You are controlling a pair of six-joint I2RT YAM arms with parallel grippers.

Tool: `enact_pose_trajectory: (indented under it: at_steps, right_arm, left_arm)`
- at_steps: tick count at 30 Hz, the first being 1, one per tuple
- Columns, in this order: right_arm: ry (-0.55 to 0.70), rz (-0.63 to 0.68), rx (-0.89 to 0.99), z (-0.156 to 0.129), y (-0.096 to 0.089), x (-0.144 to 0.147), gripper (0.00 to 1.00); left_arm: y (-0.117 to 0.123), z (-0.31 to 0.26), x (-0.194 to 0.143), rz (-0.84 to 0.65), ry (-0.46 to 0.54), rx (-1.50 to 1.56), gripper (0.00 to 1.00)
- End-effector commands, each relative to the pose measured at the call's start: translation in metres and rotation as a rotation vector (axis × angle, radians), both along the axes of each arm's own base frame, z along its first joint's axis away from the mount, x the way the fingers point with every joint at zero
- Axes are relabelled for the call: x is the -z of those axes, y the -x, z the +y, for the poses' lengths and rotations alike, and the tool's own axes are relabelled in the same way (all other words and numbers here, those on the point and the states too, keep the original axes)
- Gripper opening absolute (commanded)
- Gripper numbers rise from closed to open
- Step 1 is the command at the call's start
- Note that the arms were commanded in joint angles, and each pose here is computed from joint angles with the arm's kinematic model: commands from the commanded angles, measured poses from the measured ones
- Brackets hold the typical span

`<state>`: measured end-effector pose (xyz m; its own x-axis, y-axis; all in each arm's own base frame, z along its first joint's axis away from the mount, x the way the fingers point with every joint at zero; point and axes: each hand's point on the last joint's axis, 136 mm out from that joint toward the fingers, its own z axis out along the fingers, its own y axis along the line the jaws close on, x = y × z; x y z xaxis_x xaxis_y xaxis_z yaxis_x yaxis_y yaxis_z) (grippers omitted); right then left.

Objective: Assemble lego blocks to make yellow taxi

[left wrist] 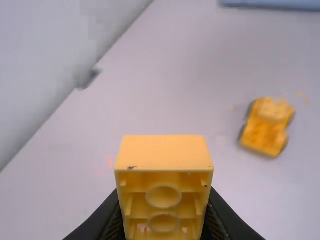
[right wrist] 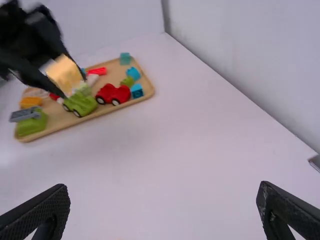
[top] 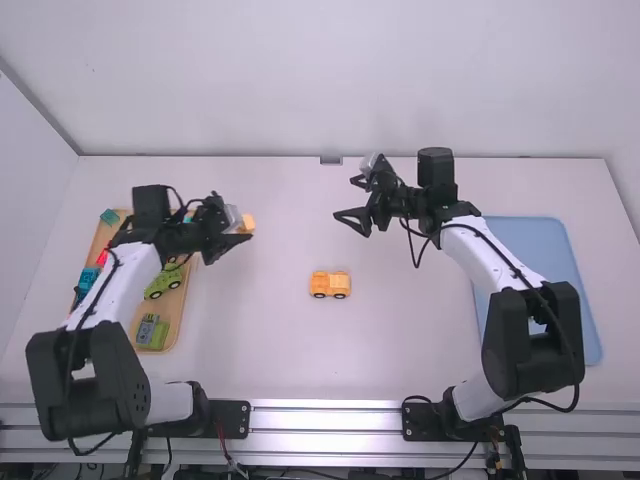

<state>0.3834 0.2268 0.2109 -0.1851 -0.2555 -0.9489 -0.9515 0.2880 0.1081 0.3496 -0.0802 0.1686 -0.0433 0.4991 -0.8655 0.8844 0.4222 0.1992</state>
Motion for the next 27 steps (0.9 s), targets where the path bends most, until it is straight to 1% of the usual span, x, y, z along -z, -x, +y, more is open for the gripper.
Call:
enact_pose_trajectory:
  at_steps: [1, 4, 7, 9, 12, 15, 16, 20, 24, 26, 27]
  right_arm:
    - [-0.090, -0.030, -0.137, 0.003, 0.021, -0.018, 0.98]
    - [-0.145, -0.053, -0.221, -0.003, 0.037, -0.017, 0.98]
    - [-0.179, -0.104, -0.289, -0.006, 0.052, -0.011, 0.98]
    - [-0.194, -0.138, -0.324, -0.005, 0.061, -0.007, 0.98]
    - [-0.207, -0.159, -0.361, 0.000, 0.069, -0.005, 0.98]
    - [-0.223, -0.144, -0.388, 0.011, 0.073, -0.012, 0.98]
    - [-0.226, -0.145, -0.393, 0.014, 0.073, -0.015, 0.98]
    - [-0.216, -0.130, -0.369, 0.023, 0.067, -0.019, 0.98]
    - [-0.229, -0.111, -0.380, 0.024, 0.069, -0.023, 0.99]
    - [-0.238, -0.088, -0.381, 0.025, 0.069, -0.026, 1.00]
    - [-0.242, -0.069, -0.374, 0.025, 0.067, -0.028, 0.95]
  left_arm:
    - [0.011, -0.042, -0.017, -0.013, 0.141, 0.171, 0.19]
    - [0.022, -0.072, -0.026, -0.019, 0.225, 0.291, 0.19]
    - [0.024, -0.088, -0.040, 0.049, 0.310, 0.313, 0.17]
    - [0.022, -0.095, -0.044, 0.089, 0.333, 0.306, 0.16]
    - [0.025, -0.109, -0.045, 0.123, 0.336, 0.318, 0.16]
    - [0.029, -0.124, -0.048, 0.164, 0.359, 0.344, 0.07]
    - [0.028, -0.128, -0.049, 0.177, 0.369, 0.345, 0.06]
    - [0.019, -0.134, -0.047, 0.210, 0.395, 0.332, 0.06]
    - [0.020, -0.136, -0.051, 0.170, 0.445, 0.425, 0.08]
    - [0.020, -0.138, -0.050, 0.163, 0.446, 0.436, 0.09]
    - [0.020, -0.139, -0.050, 0.165, 0.444, 0.433, 0.10]
